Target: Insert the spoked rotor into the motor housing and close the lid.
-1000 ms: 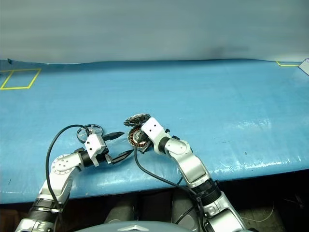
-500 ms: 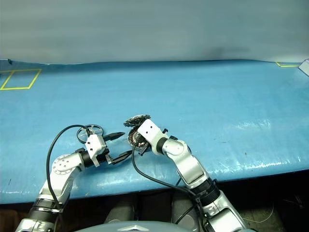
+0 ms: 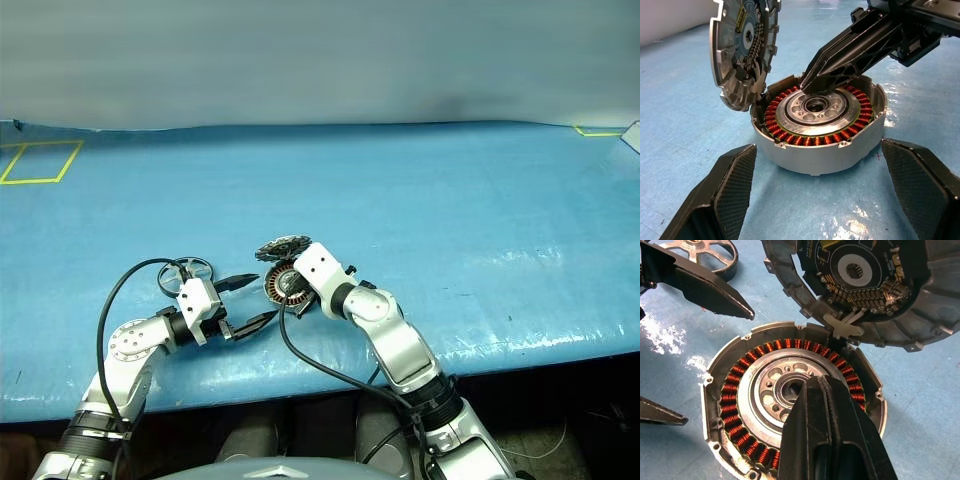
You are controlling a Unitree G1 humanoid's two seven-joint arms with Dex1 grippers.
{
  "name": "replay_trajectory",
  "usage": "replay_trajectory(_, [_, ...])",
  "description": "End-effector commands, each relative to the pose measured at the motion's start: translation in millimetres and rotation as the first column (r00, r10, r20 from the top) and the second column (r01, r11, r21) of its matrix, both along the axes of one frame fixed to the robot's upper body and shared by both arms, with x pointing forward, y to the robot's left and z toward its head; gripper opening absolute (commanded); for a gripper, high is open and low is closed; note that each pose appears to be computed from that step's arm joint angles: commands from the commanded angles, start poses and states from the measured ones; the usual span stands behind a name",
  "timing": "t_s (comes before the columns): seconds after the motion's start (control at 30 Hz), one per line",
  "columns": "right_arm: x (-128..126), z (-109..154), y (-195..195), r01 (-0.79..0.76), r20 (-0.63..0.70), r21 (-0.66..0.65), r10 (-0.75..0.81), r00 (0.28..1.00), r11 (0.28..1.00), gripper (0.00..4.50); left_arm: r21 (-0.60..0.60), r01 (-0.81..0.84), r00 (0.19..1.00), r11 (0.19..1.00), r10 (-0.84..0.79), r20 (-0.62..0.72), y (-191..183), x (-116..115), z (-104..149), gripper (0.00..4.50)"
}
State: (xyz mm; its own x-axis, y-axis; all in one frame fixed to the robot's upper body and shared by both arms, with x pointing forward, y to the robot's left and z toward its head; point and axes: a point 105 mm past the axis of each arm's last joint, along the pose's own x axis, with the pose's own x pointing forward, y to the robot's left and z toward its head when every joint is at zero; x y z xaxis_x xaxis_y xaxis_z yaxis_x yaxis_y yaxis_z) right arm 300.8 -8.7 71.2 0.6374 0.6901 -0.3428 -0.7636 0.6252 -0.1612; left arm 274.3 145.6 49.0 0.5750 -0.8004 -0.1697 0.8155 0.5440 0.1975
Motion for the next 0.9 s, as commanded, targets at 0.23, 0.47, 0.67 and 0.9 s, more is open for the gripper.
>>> replay_trajectory(0.23, [-2.0, -8.6, -3.0, 0.005, -0.009, -0.039, -0.005, 1.0, 0.999, 0.02, -0.009, 0.012, 0.999, 1.0, -0.011, 0.045, -3.1, 1.9, 7.9, 4.34])
replay_trajectory(0.47, [-1.3, -24.0, -9.0, 0.003, -0.003, -0.139, -0.004, 1.0, 0.99, 0.02, -0.009, 0.006, 0.999, 1.0, -0.006, 0.045, -2.3, 2.1, 7.8, 4.34])
replay_trajectory(0.67, [1.1, -3.6, -4.8, 0.018, 0.038, -0.048, -0.016, 0.999, 0.999, 0.02, -0.019, -0.005, 0.999, 1.0, 0.006, 0.039, -0.1, 1.7, 8.5, 4.34])
replay_trajectory(0.9, [-9.4, 37.5, -1.3, -0.023, 0.086, 0.125, 0.013, 0.996, 0.992, 0.02, -0.057, -0.043, 0.998, 0.997, 0.045, 0.037, 5.7, 5.0, 24.2, 4.34])
